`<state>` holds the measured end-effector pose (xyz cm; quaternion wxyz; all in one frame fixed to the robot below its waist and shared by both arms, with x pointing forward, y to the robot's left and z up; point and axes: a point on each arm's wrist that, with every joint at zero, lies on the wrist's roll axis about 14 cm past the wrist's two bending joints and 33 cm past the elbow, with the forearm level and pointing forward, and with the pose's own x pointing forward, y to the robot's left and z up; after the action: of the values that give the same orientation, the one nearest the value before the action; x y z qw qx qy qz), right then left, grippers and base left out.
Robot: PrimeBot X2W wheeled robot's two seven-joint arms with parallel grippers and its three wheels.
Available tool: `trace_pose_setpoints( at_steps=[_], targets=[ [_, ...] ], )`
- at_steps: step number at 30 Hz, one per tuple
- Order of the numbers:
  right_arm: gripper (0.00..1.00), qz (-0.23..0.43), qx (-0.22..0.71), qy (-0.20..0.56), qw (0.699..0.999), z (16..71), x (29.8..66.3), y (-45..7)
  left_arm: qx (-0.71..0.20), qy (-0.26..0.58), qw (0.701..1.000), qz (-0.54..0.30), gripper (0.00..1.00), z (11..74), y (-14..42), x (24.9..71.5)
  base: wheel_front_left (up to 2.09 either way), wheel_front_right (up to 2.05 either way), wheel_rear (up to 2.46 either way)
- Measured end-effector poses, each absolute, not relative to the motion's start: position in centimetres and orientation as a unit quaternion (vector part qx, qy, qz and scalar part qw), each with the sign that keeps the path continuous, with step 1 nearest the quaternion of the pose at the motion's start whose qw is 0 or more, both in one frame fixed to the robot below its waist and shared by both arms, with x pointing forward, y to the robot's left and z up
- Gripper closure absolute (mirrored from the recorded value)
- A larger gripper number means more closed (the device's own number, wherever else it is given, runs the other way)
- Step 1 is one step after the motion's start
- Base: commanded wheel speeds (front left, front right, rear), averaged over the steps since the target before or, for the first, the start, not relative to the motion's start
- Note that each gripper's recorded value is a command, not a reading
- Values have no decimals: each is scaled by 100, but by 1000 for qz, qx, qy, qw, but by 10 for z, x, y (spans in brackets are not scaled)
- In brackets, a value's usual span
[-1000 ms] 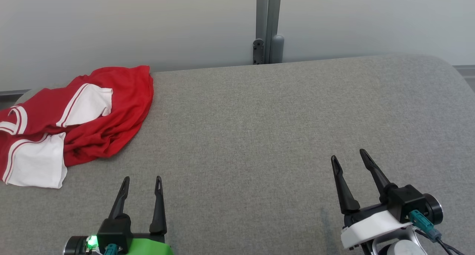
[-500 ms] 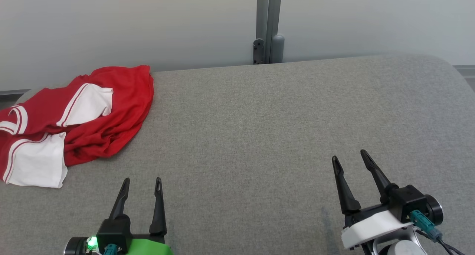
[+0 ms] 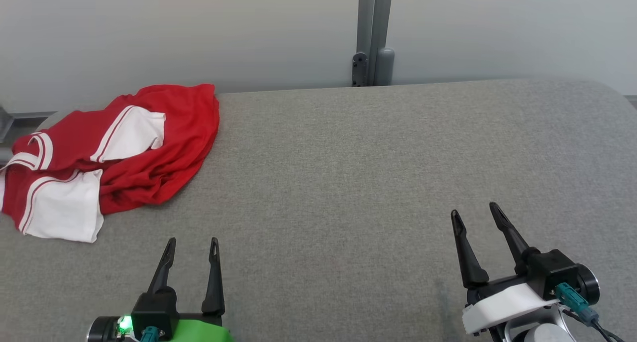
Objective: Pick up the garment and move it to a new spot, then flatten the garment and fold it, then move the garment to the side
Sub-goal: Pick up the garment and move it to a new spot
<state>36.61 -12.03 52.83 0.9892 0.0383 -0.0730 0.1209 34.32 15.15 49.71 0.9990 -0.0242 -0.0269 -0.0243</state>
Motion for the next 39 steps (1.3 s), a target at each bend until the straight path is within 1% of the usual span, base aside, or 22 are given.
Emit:
trace_pose_setpoints(
  at_steps=[6, 13, 26, 33, 39],
  targets=[
    [0, 152, 43, -73, 985, 529, 373, -99, -24, -34, 999, 11, 0, 501, 173, 334, 0, 0, 0],
    [0, 222, 54, -71, 971, 531, 381, -51, -26, -37, 996, 79, 0, 502, 213, 308, 0, 0, 0],
    [0, 366, 62, -71, 926, 536, 376, 53, -31, -49, 973, 222, 0, 506, 282, 243, 0, 0, 0],
    [0, 393, 65, -61, 915, 529, 377, 74, -29, -42, 966, 252, 0, 503, 291, 230, 0, 0, 0],
    [0, 392, 68, -54, 916, 524, 381, 75, -52, -36, 962, 264, 0, 498, 296, 228, 0, 0, 0]
  ],
)
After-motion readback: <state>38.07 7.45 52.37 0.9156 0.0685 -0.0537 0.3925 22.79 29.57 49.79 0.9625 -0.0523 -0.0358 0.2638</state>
